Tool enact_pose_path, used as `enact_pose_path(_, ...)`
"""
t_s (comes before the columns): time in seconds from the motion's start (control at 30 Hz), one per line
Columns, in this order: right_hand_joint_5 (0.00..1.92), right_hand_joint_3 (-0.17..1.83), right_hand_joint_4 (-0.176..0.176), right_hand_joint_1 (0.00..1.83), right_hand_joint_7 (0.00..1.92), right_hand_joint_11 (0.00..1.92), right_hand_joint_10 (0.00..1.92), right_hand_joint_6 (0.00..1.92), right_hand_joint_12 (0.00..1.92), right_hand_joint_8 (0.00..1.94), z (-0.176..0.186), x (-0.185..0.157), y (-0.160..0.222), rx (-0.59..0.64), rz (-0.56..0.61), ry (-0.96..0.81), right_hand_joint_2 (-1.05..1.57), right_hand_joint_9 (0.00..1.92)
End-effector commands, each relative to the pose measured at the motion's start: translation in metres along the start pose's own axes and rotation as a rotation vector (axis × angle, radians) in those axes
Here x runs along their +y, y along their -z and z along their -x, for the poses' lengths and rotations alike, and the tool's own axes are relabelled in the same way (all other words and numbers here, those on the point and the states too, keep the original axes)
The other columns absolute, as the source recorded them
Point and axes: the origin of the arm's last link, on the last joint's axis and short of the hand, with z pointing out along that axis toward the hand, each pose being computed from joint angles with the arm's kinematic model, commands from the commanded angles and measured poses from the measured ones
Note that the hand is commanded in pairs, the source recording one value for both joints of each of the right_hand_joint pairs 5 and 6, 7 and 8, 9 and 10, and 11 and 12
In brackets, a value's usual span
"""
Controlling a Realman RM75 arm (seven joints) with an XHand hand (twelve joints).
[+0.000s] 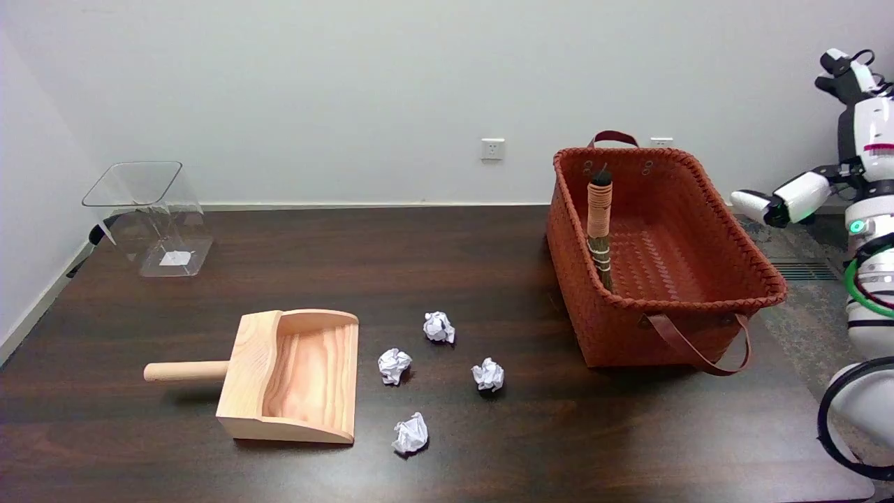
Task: Pick up the broom by its handle.
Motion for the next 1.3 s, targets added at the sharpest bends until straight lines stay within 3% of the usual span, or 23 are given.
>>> enact_pose_path(0.03, 0.21, 1.38, 0.000, 1.06, 0.39, 0.37, 0.36, 0.21, 0.37, 0.39, 0.033, -0.003, 0.022, -0.072, 0.000, -0.015, -0.73, 0.36)
enact_pose_path(0.43, 0.14, 1.30, 0.000, 1.06, 0.38, 0.37, 0.36, 0.14, 0.37, 0.38, 0.038, -0.016, 0.028, -0.122, -0.032, -0.051, -0.70, 0.36)
enact_pose_path(0.63, 0.10, 1.35, 0.000, 1.05, 0.36, 0.36, 0.35, 0.10, 0.36, 0.36, 0.049, -0.025, 0.039, -0.213, -0.033, -0.211, -0.71, 0.35)
enact_pose_path(0.9, 0.09, 1.32, 0.000, 1.04, 0.34, 0.33, 0.33, 0.09, 0.33, 0.34, 0.059, -0.077, 0.052, -0.336, -0.141, -0.378, -0.71, 0.33)
enact_pose_path(1.3, 0.10, 1.25, 0.000, 1.04, 0.33, 0.26, 0.30, 0.10, 0.26, 0.33, 0.074, -0.114, 0.070, -0.484, -0.193, -0.585, -0.71, 0.30)
